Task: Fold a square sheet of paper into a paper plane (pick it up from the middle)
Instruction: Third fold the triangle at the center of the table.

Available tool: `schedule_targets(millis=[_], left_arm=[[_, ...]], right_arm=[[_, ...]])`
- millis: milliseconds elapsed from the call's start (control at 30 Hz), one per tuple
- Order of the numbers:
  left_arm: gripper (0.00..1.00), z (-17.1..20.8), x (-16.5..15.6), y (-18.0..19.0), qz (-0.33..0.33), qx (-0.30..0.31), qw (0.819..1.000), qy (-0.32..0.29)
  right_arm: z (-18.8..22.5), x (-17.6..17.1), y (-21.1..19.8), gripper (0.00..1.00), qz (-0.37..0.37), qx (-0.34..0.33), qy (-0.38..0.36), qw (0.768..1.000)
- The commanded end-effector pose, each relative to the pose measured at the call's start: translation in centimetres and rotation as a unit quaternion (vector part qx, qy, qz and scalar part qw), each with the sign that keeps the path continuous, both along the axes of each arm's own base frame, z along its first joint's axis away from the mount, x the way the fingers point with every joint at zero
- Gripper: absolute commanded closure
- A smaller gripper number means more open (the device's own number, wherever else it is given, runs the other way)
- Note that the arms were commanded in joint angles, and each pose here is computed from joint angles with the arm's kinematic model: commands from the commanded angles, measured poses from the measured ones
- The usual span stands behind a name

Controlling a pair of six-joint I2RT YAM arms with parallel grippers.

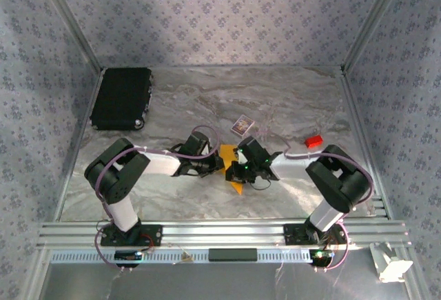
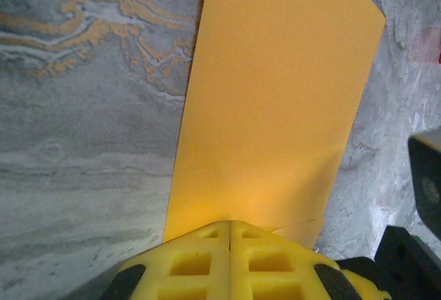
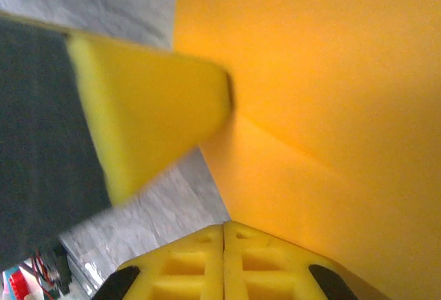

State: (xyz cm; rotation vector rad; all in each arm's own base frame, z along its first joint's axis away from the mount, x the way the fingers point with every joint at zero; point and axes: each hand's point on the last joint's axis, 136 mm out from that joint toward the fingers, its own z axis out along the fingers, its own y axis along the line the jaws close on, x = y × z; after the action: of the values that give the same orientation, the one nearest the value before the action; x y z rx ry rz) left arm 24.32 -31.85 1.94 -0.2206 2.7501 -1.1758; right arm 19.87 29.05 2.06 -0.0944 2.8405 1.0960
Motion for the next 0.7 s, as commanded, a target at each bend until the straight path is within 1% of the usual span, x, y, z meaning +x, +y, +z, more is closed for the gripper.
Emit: schedule_targets(millis=[0, 67, 133, 200, 267, 367, 467, 567, 667], left_arm=[[1.0, -2.7, -1.5, 1.9, 0.004, 0.041, 0.998, 0.038], [1.0, -2.7, -1.5, 2.0, 0.005, 0.041, 0.998, 0.04], [1.0, -2.5, -1.6, 2.0, 0.007, 0.036, 0.998, 0.042], [1.0, -2.3, -1.5, 1.9, 0.009, 0.033, 0.999, 0.04], [1.0, -2.2, -1.4, 1.8, 0.009, 0.033, 0.999, 0.04], [1.0, -2.2, -1.4, 1.7, 0.007, 0.032, 0.999, 0.042], [1.0, -2.2, -1.5, 1.8, 0.007, 0.032, 0.999, 0.042], [1.0, -2.4, -1.6, 1.9, 0.008, 0.034, 0.998, 0.042], [1.0, -2.5, -1.6, 1.9, 0.009, 0.034, 0.998, 0.043]], right_arm=[[-0.7, -2.7, -1.8, 0.92, 0.012, -0.02, 0.031, 0.999], [-0.8, -3.6, -2.4, 0.91, 0.011, -0.02, 0.04, 0.999], [0.5, -3.4, -1.7, 0.9, 0.013, 0.003, 0.028, 0.999], [2.2, -2.1, -0.6, 0.89, 0.012, 0.01, -0.005, 1.0], [2.6, -0.6, -0.1, 0.9, 0.007, 0.0, -0.025, 1.0], [2.2, 1.2, 1.0, 0.91, -0.003, 0.004, -0.021, 1.0], [1.6, 2.1, 2.1, 0.91, 0.002, 0.005, -0.015, 1.0], [0.5, 2.3, 2.1, 0.91, -0.001, -0.004, -0.009, 1.0], [-0.5, 1.8, 1.5, 0.91, -0.001, -0.006, 0.004, 1.0]])
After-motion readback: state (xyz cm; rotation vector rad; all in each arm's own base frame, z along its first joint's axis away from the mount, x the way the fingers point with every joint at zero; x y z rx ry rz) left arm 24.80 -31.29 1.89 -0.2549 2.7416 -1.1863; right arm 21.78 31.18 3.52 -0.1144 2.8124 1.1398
